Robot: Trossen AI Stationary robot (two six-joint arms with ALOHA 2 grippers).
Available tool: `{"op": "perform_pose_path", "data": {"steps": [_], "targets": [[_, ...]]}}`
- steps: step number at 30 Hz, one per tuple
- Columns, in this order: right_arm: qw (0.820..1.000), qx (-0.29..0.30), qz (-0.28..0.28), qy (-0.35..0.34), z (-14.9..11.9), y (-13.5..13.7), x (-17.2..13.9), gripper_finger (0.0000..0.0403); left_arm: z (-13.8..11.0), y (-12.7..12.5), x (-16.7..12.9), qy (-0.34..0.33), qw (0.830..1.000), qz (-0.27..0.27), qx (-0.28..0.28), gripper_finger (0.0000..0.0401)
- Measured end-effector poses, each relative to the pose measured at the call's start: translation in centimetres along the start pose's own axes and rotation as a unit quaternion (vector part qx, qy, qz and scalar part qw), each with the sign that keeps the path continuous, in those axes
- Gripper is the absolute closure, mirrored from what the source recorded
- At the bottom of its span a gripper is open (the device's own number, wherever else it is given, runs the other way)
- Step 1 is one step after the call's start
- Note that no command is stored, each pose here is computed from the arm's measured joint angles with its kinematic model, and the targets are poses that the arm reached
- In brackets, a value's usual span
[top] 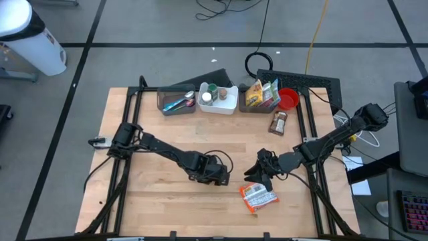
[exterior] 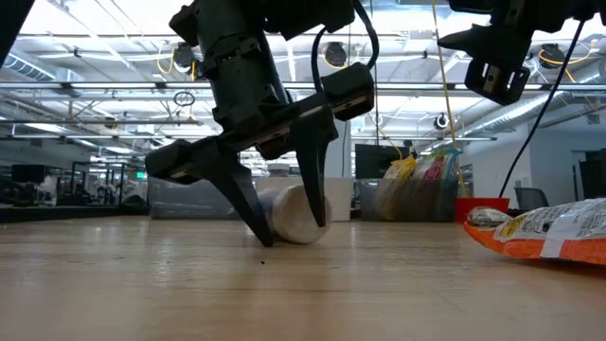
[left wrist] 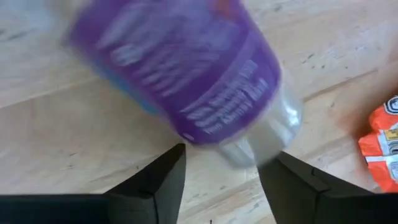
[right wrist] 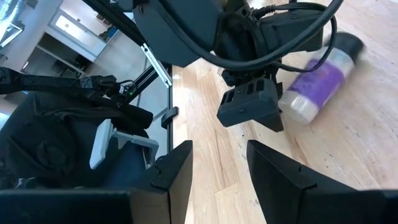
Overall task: Pick & Place Food Item
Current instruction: Put the black seasoning bottle into the white bin
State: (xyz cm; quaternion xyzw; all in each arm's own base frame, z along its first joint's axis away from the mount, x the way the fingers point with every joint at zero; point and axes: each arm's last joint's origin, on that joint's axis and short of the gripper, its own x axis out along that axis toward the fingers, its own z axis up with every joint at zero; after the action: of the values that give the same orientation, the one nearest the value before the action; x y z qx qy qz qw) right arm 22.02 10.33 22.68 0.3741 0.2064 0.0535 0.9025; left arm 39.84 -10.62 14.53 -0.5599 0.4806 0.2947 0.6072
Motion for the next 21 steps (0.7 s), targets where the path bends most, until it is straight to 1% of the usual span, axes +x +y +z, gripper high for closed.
{"op": "perform_pose_path", "data": {"steps": [5,9,13,19,21], "targets": [[1.000,-0.001,-0.002,0.002,0.0,0.0,0.0,0.0259,0.3,-0.1,0.0,0.001,1.000,-0.007,-0.003,0.0218],[1.000,-0.001,-0.004,0.003,-0.1,-0.1,0.0,0.0259,0.3,-0.2,0.0,0.000,1.000,-0.014,0.001,0.0219],[1.000,-0.001,-0.004,0.003,-0.1,-0.1,0.0,0.0259,0.3,-0.5,0.0,-0.020,0.999,-0.026,0.001,0.0218],[1.000,-0.001,-0.004,0.003,-0.1,-0.1,0.0,0.0259,0.7,-1.6,-0.1,-0.025,0.996,-0.083,0.009,0.0217],[1.000,-0.001,-0.004,0.003,-0.1,-0.1,0.0,0.0259,1.0,-2.0,-0.2,-0.030,0.994,-0.102,0.030,0.0217]]}}
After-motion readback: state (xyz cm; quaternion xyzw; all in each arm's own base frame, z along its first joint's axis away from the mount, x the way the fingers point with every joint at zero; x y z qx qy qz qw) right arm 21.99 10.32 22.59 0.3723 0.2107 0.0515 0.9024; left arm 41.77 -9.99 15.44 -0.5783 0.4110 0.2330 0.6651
